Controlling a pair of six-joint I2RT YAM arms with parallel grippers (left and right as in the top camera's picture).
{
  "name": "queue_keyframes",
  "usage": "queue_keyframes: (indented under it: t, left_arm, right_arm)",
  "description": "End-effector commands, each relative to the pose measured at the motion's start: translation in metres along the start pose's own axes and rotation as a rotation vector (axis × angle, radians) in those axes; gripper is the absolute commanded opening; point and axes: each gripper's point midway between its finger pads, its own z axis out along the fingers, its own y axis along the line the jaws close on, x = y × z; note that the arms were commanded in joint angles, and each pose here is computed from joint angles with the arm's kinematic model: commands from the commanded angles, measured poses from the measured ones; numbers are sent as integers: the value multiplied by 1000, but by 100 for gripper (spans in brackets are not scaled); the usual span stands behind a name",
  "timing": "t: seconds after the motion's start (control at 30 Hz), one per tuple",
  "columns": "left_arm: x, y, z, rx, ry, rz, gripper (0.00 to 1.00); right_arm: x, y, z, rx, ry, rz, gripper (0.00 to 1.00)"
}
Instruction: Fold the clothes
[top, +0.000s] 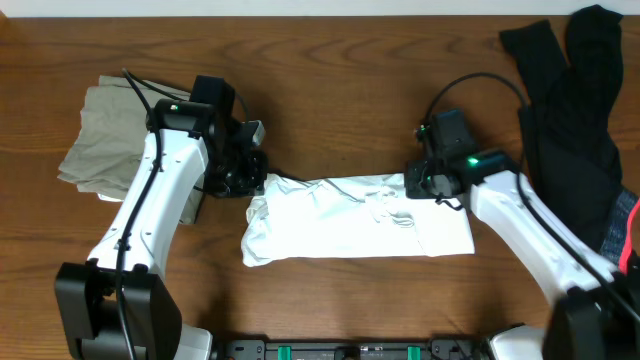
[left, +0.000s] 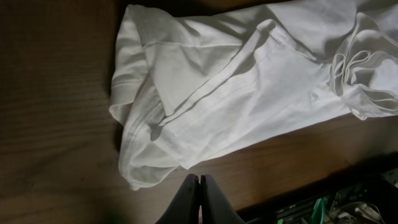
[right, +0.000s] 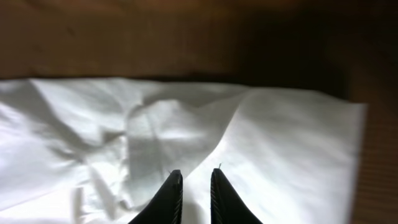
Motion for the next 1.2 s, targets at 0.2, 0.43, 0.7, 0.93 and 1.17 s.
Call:
queue_keyframes:
  t: [0.2, 0.43, 0.7, 0.93, 1.17]
  left_arm:
    - [-1, 1, -3, -4, -9, 1, 6]
    - [-1, 1, -3, -4, -9, 1, 6]
    - [-1, 1, -3, -4, -10, 1, 7]
    - [-1, 1, -3, -4, -10, 1, 7]
    - [-1, 1, -3, -4, -10, 1, 7]
  right_arm:
    - [17, 38, 65, -157, 122, -22, 15]
    - [27, 48, 81, -156, 141, -109, 16]
    - [1, 34, 38, -94, 48, -111, 18]
    - [4, 3, -47, 9, -29, -52, 16]
    - [62, -9, -58, 57, 148, 16, 14]
